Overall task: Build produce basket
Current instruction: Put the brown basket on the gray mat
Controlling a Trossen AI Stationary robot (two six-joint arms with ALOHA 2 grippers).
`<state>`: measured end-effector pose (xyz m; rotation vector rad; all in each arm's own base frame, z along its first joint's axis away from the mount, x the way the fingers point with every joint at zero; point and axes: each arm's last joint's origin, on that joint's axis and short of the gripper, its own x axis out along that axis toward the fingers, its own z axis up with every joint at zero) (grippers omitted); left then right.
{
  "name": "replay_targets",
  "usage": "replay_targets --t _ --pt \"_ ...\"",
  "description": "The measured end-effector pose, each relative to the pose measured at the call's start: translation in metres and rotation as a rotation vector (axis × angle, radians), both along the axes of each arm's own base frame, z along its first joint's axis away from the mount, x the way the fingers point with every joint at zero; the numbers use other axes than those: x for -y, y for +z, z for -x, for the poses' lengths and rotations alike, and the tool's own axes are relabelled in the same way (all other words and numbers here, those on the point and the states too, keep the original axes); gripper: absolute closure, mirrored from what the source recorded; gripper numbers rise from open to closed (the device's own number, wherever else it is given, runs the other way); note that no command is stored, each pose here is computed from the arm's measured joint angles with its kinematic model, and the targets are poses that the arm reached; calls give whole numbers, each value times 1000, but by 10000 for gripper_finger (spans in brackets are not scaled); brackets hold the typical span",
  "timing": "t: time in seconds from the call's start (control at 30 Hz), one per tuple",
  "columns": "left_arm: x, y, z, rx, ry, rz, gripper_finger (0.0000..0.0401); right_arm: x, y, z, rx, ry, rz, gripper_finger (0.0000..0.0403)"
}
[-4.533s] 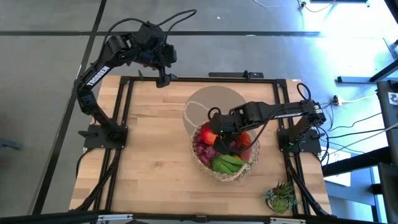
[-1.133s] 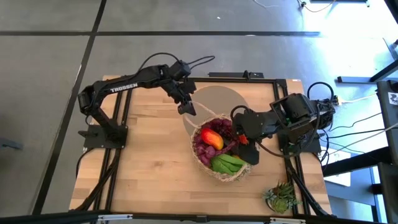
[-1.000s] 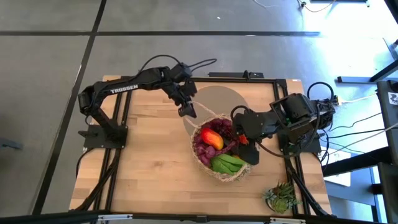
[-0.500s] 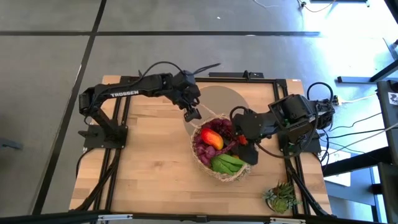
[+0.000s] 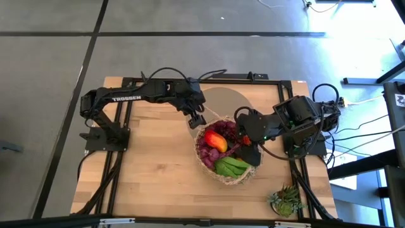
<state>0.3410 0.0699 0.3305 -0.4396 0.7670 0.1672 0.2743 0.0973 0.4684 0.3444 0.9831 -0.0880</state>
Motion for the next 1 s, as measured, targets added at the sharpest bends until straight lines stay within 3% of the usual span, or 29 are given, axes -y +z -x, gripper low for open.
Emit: replay_targets --t 0.2,0.53,0.83,1.0 --pt "-4 -1 1 -17 48 -30 34 3 0 -1 7 -24 17 122" --pt "-10 -2 4 -38 60 -60 156 2 -2 -3 -1 1 30 122" --pt "-27 -4 10 -67 71 -91 257 -15 -17 -17 -97 104 -84 123" --pt "-32 -4 12 -73 43 -127 309 -18 -18 -18 -120 51 -140 123"
